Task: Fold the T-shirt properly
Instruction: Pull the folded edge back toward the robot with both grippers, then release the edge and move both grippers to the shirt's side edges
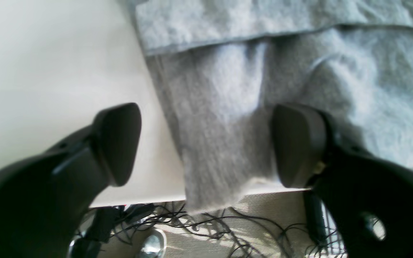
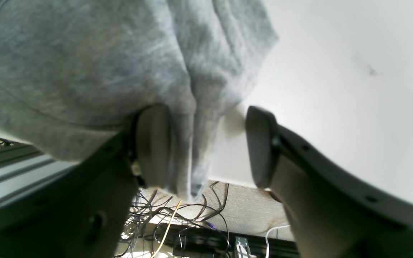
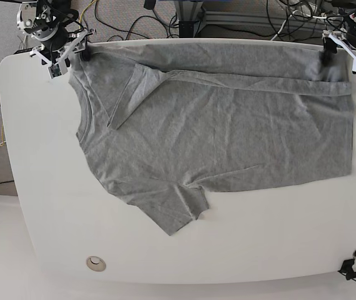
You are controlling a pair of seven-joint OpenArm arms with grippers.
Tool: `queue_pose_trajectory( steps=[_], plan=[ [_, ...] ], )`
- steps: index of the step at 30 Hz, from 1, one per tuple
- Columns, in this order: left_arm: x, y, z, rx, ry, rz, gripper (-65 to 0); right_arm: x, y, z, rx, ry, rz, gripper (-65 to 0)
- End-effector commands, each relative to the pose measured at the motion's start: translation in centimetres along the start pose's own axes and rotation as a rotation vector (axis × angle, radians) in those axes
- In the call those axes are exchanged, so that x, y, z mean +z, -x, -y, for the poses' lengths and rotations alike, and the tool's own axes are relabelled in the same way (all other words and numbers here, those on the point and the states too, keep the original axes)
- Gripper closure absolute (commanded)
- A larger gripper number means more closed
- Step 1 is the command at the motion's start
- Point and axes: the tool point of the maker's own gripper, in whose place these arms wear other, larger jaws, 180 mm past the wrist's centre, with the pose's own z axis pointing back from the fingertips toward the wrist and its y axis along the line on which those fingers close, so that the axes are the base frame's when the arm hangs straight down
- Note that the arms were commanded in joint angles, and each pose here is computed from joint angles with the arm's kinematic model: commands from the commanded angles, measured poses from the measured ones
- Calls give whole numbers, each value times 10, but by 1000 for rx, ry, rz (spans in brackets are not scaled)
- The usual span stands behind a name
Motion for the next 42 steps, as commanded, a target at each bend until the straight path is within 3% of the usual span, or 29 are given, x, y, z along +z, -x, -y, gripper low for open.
queue_pose_trajectory(
  steps=[1,7,10,16,21,30,36,42],
  plan=[
    [7,37,1,-108,12,-204,-566,5,0,3,32,15,-23,-366],
    [12,-16,-23,-148,-69,-79,-566,22,-42,25,53,91,91,-371],
    [13,-45,-40,-152,-123,-7,-566,22,-55,36,58,120,83,-370],
    [8,-121,-66,-160,-207,177,-566,16,-95,42,58,136,149,-370],
    [-5,-167,-81,-119,-250,235,-566,6,-137,37,80,120,208,-370],
    [-71,-221,-95,26,-177,275,-566,-39,-221,23,89,32,287,-368],
    [-111,-241,-98,127,-114,292,-566,-73,-255,24,50,-12,290,-368],
    [-139,-245,-109,164,-112,275,-564,-97,-272,30,9,-32,300,-367]
  ],
)
